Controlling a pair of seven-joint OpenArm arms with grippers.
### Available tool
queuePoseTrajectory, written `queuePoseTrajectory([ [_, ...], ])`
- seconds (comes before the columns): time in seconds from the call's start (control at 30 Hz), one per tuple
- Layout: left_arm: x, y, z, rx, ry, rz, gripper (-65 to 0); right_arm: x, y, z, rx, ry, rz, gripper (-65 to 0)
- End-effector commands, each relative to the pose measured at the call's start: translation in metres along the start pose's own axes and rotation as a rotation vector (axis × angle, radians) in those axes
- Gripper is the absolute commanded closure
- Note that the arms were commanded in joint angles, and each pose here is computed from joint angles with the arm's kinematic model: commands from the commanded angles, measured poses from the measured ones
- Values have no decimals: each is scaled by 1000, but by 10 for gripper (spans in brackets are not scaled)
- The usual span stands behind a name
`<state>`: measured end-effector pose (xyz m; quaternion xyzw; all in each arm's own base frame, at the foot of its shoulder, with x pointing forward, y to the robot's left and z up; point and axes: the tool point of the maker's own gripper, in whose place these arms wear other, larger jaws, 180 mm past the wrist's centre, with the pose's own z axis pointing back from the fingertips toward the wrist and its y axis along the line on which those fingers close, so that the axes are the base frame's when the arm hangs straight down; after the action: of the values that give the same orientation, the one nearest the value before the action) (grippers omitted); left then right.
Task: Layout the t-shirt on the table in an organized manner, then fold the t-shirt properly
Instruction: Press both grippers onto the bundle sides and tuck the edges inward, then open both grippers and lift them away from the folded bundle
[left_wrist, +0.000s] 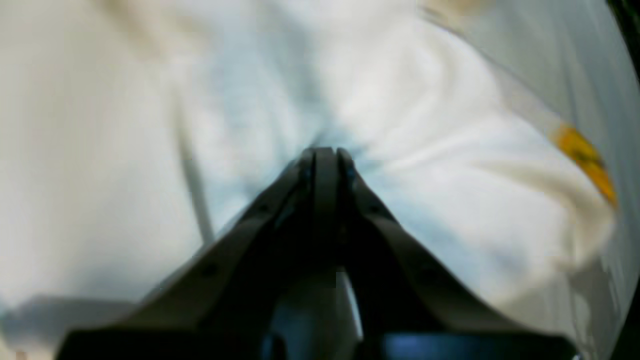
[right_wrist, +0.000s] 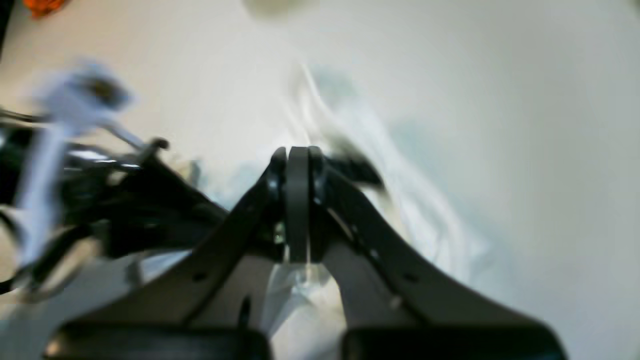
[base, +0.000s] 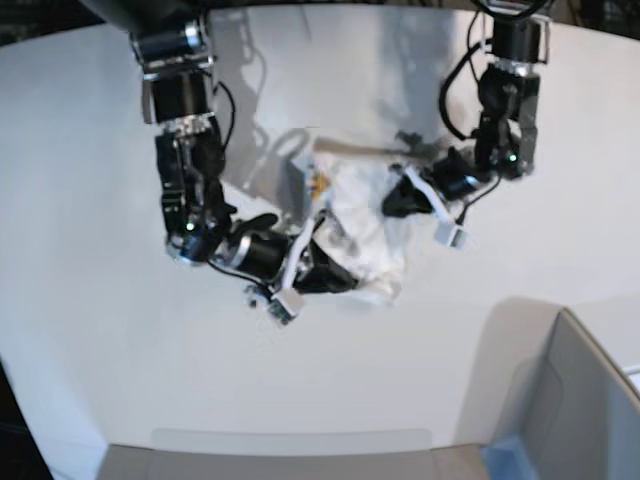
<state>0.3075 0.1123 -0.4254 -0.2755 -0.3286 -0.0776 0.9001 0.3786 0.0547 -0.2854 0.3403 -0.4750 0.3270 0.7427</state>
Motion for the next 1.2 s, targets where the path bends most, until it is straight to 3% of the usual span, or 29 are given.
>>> queuePoseTrajectory([
  [0.0,-12,29,10,111,80,-20,0,22,6,6,7,-63,49,0],
  [0.3,35,52,26,165,12,-82,0,-5,29,54,-30,-36,126,0],
  [0.53,108,9,46,118,-244,-224,0,-11,35,94,-99,-40,166,0],
  [0.63,124,-3,76,127,-390,-245,0,-12,31,113,-155,-52,161,0],
  [0.83,135,-14,128,163,-649,-209,0,-22,29,141,-235,-43,136,0],
  [1.07,115,-18,149,180,-715,-190,0,-32,30,161,-288,-29,113,0],
  [1.17,102,-21,156,180,-731,-179,0,-31,35,164,-287,-69,102,0],
])
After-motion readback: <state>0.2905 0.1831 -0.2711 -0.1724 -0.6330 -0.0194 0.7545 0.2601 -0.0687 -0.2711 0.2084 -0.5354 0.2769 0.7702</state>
